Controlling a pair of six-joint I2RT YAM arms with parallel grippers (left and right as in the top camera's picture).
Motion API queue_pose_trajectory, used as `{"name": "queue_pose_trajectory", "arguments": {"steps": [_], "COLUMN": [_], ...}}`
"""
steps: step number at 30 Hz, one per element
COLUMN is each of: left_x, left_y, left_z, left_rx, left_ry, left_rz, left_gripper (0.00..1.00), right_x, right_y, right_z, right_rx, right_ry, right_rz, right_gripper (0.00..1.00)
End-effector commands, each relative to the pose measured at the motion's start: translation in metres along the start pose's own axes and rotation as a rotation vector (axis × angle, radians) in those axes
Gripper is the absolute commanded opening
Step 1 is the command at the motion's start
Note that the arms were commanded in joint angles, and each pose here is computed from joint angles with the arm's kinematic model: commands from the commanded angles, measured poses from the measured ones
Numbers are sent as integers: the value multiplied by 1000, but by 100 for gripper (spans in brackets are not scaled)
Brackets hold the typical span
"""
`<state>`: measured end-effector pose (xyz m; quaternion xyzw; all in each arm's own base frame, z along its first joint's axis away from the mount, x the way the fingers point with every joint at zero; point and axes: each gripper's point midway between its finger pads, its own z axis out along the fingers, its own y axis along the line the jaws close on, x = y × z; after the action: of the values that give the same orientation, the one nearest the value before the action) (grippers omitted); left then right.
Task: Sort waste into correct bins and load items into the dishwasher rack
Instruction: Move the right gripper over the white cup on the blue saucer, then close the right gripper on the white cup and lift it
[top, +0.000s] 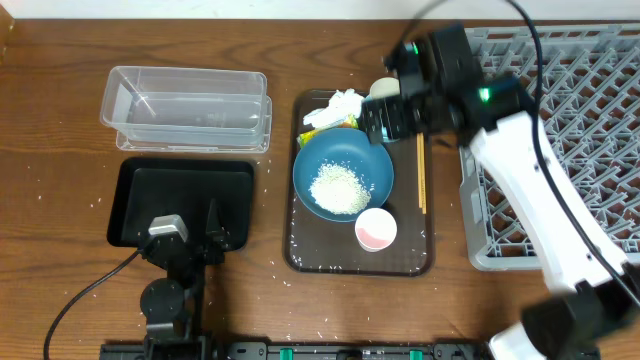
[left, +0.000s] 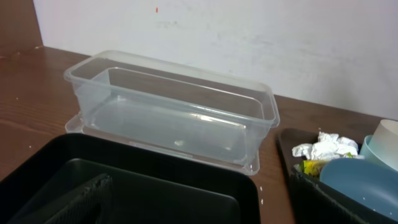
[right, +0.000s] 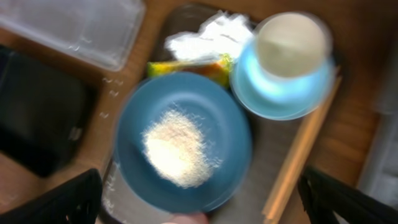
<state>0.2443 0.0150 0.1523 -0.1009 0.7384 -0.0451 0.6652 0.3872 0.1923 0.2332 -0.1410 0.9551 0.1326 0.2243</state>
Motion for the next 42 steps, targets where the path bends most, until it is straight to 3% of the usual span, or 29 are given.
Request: {"name": "queue_pose_trajectory", "arguments": {"steps": [1, 5, 14, 18, 21, 23, 38, 42], "left_x": [16, 16, 16, 16, 16, 16, 16, 16], "left_y": [9, 9, 9, 9, 9, 9, 9, 9], "left_z": [1, 1, 1, 1, 1, 1, 1, 1], "left_rx": [-41, -41, -41, -41, -41, -41, -41, -41], "left_ry": [44, 44, 44, 44, 44, 44, 44, 44], "left_rz": [-11, -11, -11, -11, -11, -11, -11, -11], "left_gripper": [92, 92, 92, 92, 92, 92, 92, 92], "right_x": [-25, -33, -56, -59, -57, -54, -33, -30], "right_y": [-24, -21, -23, -26, -28, -30, -38, -40], "right_z": [8, 36, 94, 118, 133, 141, 181, 184], "right_rx": [204, 219, 210, 211, 212, 214, 228, 230], "right_ry": [14, 60, 4, 5, 16, 27, 109, 120], "right_rz": [-71, -77, -73, -71, -70, -54, -40, -38], "right_gripper": [99, 99, 99, 75, 49, 42, 40, 34]}}
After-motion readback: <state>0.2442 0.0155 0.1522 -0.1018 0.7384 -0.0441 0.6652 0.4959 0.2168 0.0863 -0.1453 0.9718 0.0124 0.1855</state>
